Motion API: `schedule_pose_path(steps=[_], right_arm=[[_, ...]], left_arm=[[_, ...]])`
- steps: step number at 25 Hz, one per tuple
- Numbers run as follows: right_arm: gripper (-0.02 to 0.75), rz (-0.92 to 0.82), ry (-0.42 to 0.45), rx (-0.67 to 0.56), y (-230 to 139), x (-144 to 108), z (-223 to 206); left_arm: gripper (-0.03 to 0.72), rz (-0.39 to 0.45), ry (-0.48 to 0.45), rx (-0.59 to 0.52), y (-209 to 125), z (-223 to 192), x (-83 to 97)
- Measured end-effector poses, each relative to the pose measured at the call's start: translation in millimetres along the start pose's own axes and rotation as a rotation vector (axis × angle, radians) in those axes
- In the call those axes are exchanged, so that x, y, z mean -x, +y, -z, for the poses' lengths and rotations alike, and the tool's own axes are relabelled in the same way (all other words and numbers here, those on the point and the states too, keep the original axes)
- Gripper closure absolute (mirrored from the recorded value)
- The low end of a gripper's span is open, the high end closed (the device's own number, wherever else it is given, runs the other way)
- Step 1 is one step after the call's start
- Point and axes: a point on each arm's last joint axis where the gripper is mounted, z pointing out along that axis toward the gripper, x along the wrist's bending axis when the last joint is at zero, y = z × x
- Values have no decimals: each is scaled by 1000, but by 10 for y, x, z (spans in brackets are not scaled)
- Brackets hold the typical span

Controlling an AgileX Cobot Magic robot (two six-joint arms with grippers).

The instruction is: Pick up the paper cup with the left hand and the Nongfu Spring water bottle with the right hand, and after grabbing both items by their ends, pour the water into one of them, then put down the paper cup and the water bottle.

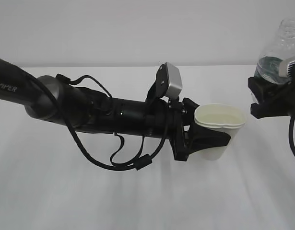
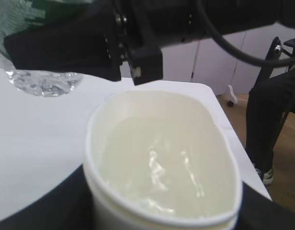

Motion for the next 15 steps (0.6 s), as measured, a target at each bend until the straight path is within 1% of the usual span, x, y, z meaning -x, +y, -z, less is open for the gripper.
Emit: schedule_pose_path(steps=[9, 12, 15], right_arm=[[324, -104, -41, 38, -267, -30, -166], [324, -129, -41, 28, -383, -57, -209], [324, -158, -42, -16, -533, -87, -250]], left_arm=[[271, -31, 30, 14, 9, 51, -63], [271, -29, 43, 23, 17, 59, -80], [271, -21, 64, 35, 25, 86, -117]])
